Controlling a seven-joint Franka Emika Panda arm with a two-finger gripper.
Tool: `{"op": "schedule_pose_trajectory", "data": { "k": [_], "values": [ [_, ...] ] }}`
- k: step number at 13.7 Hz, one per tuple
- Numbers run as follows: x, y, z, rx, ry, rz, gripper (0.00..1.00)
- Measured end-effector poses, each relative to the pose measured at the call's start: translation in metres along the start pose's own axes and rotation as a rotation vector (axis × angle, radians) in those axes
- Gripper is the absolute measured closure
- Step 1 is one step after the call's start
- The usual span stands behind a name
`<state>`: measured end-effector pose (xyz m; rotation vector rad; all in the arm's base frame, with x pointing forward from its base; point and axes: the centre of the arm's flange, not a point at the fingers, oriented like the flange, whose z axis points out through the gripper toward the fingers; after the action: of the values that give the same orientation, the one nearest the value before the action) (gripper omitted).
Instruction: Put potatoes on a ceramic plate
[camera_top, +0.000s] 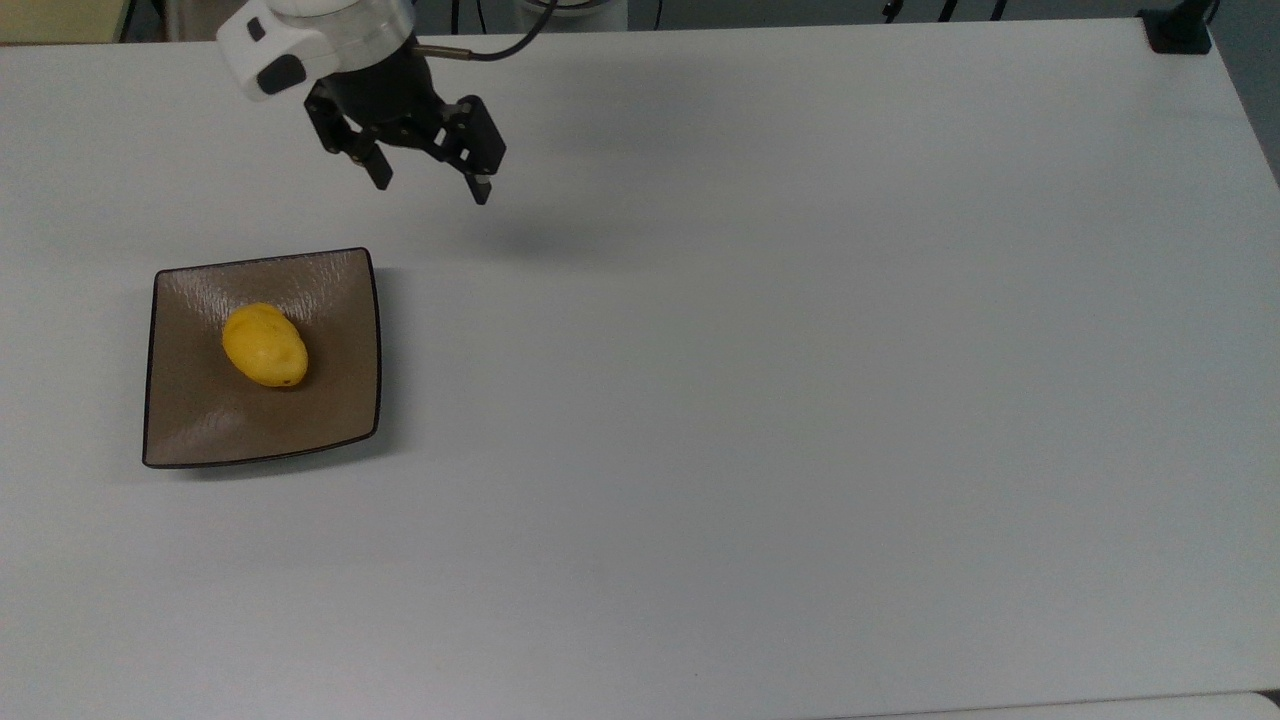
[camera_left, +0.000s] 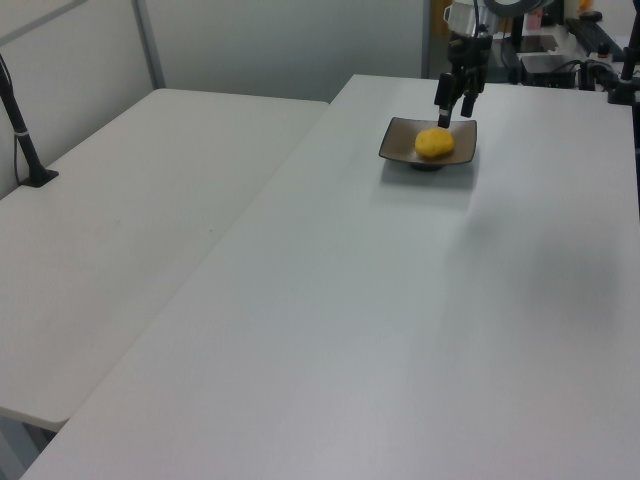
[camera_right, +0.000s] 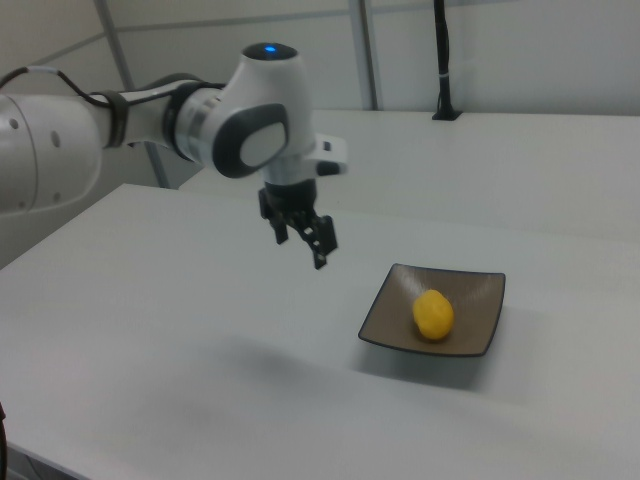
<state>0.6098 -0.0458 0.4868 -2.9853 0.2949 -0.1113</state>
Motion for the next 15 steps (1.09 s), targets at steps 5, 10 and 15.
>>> {"op": "schedule_pose_trajectory", "data": {
  "k": [5,10,15],
  "values": [
    [-0.045,-0.119,0.0,-0.144,-0.037,-0.042,0.0],
    [-0.074,-0.163,-0.003,-0.176,-0.026,-0.171,0.0],
    [-0.061,-0.123,-0.018,-0.165,-0.018,-0.202,0.0]
  ]
}}
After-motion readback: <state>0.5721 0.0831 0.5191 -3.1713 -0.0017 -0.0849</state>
